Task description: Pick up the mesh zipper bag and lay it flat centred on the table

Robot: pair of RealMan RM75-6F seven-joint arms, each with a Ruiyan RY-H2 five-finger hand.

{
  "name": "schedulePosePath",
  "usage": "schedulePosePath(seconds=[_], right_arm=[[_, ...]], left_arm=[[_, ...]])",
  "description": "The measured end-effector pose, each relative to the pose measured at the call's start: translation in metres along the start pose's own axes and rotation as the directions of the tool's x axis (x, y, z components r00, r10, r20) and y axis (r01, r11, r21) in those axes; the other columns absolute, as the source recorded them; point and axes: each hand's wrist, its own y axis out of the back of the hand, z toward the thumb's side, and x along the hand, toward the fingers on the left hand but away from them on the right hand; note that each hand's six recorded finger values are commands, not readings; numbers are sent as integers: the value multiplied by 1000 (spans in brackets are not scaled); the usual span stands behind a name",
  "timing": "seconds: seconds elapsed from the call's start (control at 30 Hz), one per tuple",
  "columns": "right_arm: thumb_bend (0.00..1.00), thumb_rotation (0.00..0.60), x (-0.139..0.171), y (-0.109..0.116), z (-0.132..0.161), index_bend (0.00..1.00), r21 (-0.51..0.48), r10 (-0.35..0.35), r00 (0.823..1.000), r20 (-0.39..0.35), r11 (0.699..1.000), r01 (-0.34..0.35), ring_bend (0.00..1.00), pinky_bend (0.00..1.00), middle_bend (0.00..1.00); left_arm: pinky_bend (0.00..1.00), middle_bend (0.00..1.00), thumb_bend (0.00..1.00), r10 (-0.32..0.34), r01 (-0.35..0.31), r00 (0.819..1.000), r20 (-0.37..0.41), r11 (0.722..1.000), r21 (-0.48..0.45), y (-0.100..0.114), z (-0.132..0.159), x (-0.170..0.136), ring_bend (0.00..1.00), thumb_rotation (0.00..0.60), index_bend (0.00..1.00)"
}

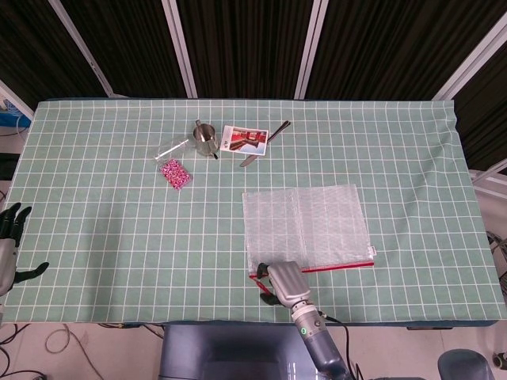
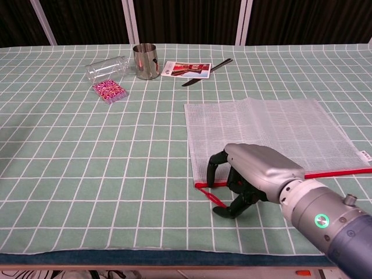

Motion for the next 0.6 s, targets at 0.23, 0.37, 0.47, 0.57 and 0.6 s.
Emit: schedulePosePath(seconds=[0.23, 0.37, 0.47, 0.57, 0.6], right_arm=[[355, 600, 2, 0, -5, 518, 6, -2, 1000, 15, 1000, 2, 1000, 917, 1000], [358, 600, 4, -2, -8, 518, 5, 4, 1000, 25, 1000, -4, 1000, 917, 1000], [360, 600, 4, -2, -8, 518, 4, 7, 1000, 27, 1000, -7, 1000, 917, 1000], [376, 600, 5, -3, -8, 518, 5, 8, 1000, 28, 1000, -8, 1000, 917, 1000], [390, 600, 5, -4, -8, 518, 5, 9, 1000, 29, 1000, -9, 1000, 917, 1000]], left_arm=[[0, 0, 33, 0, 0, 1000, 1, 1000, -4, 0, 0, 0, 0, 600, 0], [0, 0, 33, 1, -1, 1000, 1, 1000, -7, 0, 0, 0, 0, 600, 0], [0, 0, 32, 1, -1, 1000, 0, 1000, -8, 1, 0, 0, 0, 600, 0], [0, 0, 33, 1, -1, 1000, 0, 1000, -9, 1, 0, 0, 0, 600, 0], [0, 0, 33, 1, -1, 1000, 0, 1000, -9, 1, 0, 0, 0, 600, 0]])
